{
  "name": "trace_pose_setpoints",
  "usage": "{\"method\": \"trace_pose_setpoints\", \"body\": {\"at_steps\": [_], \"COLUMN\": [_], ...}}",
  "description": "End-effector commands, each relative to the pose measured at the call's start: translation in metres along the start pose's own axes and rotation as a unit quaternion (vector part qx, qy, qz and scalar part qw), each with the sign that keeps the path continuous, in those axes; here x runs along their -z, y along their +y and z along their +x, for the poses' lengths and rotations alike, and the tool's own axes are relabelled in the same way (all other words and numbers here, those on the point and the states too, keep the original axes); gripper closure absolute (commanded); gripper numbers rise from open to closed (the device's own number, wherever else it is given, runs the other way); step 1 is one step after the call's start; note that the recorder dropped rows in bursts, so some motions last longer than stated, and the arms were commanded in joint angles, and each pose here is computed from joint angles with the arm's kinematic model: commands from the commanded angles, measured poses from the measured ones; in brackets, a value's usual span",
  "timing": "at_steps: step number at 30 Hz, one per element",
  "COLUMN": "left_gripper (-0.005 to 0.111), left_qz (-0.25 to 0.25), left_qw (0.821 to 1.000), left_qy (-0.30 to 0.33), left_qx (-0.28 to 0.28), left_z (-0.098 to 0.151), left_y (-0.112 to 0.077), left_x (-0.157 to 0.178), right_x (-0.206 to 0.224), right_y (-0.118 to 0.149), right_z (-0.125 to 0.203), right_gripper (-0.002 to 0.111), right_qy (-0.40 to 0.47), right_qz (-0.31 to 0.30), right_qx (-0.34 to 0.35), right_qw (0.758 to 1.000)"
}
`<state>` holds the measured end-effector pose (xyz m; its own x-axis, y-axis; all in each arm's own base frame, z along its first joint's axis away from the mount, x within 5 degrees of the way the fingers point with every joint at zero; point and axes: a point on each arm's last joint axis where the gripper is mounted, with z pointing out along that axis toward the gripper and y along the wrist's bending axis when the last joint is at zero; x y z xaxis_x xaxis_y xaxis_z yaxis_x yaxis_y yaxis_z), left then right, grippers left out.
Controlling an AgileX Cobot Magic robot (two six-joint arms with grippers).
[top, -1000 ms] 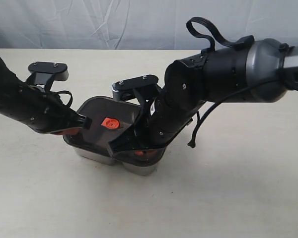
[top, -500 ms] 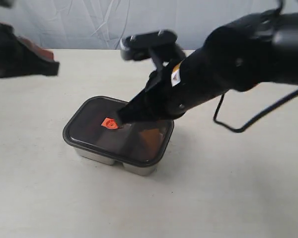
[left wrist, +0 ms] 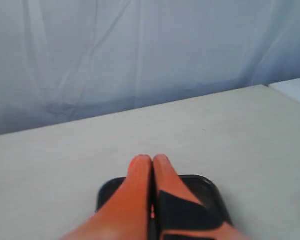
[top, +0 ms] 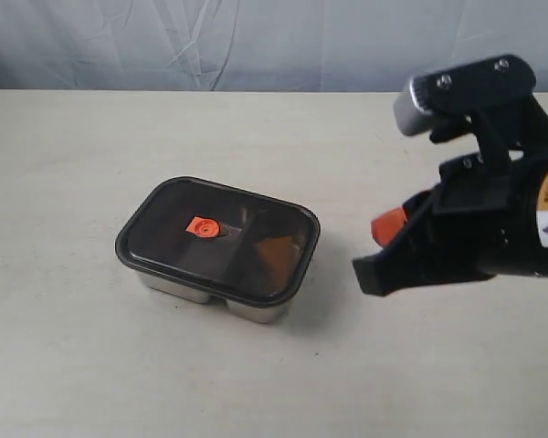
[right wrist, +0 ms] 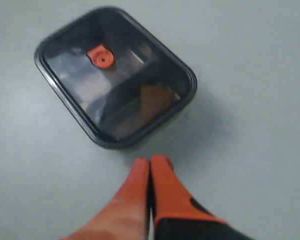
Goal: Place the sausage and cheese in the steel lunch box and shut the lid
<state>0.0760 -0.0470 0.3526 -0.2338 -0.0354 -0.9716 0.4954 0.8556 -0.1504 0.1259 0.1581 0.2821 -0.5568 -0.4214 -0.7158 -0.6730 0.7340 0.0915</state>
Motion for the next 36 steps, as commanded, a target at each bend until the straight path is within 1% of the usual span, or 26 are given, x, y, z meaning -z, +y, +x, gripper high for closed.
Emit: {"method": "trace_pose_setpoints", "body": {"at_steps": [1,7,8,10,12,14,15,16,17,18,19,20,22,26,29,31,36], "left_gripper": [0.107,0.107,0.107,0.107,0.107,0.107,0.107,0.107,0.107,0.107,0.107,0.107,0.107,0.107,0.107,0.107,0.107], "left_qz": [0.033,0.031,0.031,0.03,0.029,0.029,0.029,0.029,0.029,0.029,0.029,0.029,0.029,0.029,0.029,0.029,0.029], "left_qw": [0.998,0.999,0.999,0.999,0.999,0.999,0.999,0.999,0.999,0.999,0.999,0.999,0.999,0.999,0.999,0.999,0.999], "left_qy": [-0.009,-0.014,-0.014,-0.014,-0.014,-0.014,-0.014,-0.014,-0.014,-0.014,-0.014,-0.014,-0.014,-0.014,-0.014,-0.014,-0.014], "left_qx": [0.043,0.037,0.037,0.036,0.034,0.034,0.034,0.034,0.034,0.034,0.034,0.034,0.034,0.034,0.034,0.034,0.034], "left_z": [0.002,0.002,0.002,0.002,0.003,0.003,0.003,0.003,0.003,0.003,0.003,0.003,0.003,0.003,0.003,0.003,0.003], "left_y": [-0.008,-0.008,-0.008,-0.008,-0.008,-0.008,-0.008,-0.008,-0.008,-0.008,-0.008,-0.008,-0.008,-0.008,-0.008,-0.008,-0.008], "left_x": [0.013,0.016,0.016,0.016,0.016,0.016,0.016,0.016,0.016,0.016,0.016,0.016,0.016,0.016,0.016,0.016,0.016], "right_x": [0.002,0.007,0.011,0.019,0.029,0.042,0.053,0.061,0.078,0.087,0.098,0.102,0.101,0.081,0.072,0.065,0.059], "right_y": [-0.005,-0.006,-0.012,-0.027,-0.049,-0.072,-0.089,-0.098,-0.105,-0.106,-0.105,-0.102,-0.092,-0.085,-0.082,-0.079,-0.079], "right_z": [0.017,0.017,0.014,0.006,-0.002,-0.006,-0.002,0.004,0.019,0.029,0.05,0.061,0.094,0.135,0.149,0.158,0.167], "right_gripper": [0.108,0.108,0.108,0.108,0.108,0.108,0.108,0.108,0.108,0.108,0.108,0.108,0.108,0.108,0.108,0.108,0.108], "right_qy": [0.05,0.041,0.021,-0.027,-0.082,-0.145,-0.188,-0.214,-0.248,-0.261,-0.27,-0.272,-0.257,-0.266,-0.256,-0.238,-0.235], "right_qz": [0.017,0.018,0.034,0.071,0.113,0.159,0.195,0.22,0.255,0.275,0.313,0.327,0.345,0.345,0.34,0.334,0.342], "right_qx": [-0.001,-0.002,0.024,0.036,0.013,-0.021,-0.053,-0.08,-0.117,-0.129,-0.147,-0.154,-0.167,-0.167,-0.177,-0.168,-0.169], "right_qw": [0.999,0.999,0.999,0.996,0.99,0.976,0.961,0.948,0.927,0.916,0.899,0.892,0.887,0.885,0.888,0.897,0.894]}}
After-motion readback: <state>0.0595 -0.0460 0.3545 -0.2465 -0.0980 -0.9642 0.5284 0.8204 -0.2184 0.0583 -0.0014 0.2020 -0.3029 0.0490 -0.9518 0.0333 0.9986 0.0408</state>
